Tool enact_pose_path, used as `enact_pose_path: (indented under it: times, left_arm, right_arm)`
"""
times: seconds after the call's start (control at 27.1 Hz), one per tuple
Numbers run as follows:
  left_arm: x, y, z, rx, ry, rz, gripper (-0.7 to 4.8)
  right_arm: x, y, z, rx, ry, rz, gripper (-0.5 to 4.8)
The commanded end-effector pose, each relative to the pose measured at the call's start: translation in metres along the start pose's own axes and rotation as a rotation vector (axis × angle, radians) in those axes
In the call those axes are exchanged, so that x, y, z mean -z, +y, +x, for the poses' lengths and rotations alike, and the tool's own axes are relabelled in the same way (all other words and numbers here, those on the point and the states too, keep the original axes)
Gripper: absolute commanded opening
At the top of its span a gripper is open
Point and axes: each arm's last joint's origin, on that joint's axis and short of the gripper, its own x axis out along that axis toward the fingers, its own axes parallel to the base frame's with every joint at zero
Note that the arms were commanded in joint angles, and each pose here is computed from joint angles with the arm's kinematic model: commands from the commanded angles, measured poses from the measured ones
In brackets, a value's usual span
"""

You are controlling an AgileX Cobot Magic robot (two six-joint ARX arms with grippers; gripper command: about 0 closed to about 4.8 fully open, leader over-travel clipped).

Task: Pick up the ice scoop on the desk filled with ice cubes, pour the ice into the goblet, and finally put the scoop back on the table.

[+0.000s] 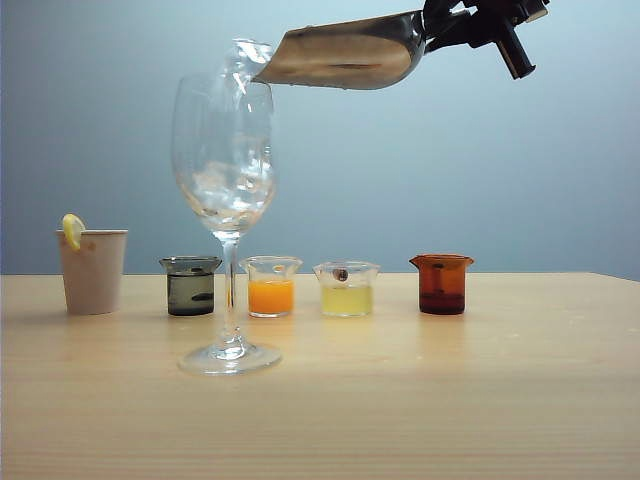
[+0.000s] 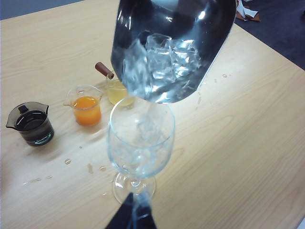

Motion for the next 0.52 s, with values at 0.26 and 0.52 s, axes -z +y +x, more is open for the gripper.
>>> enact_pose_path:
  times: [0.26,0.52]
  left_arm:
    - [-0.0010,0.0000,-0.0008,-0.001,-0.010,0.006,-0.05]
    - [-0.0010,0.0000,-0.0008,-0.001,-0.010,0.006,-0.05]
  right_arm:
    - [-0.0034,0.0087,-0.0029,-0.047,-0.025,-0.010,-0.06]
    - [-0.0035,0.0091,-0.0029,-0.051,-0.027,-0.013,-0.06]
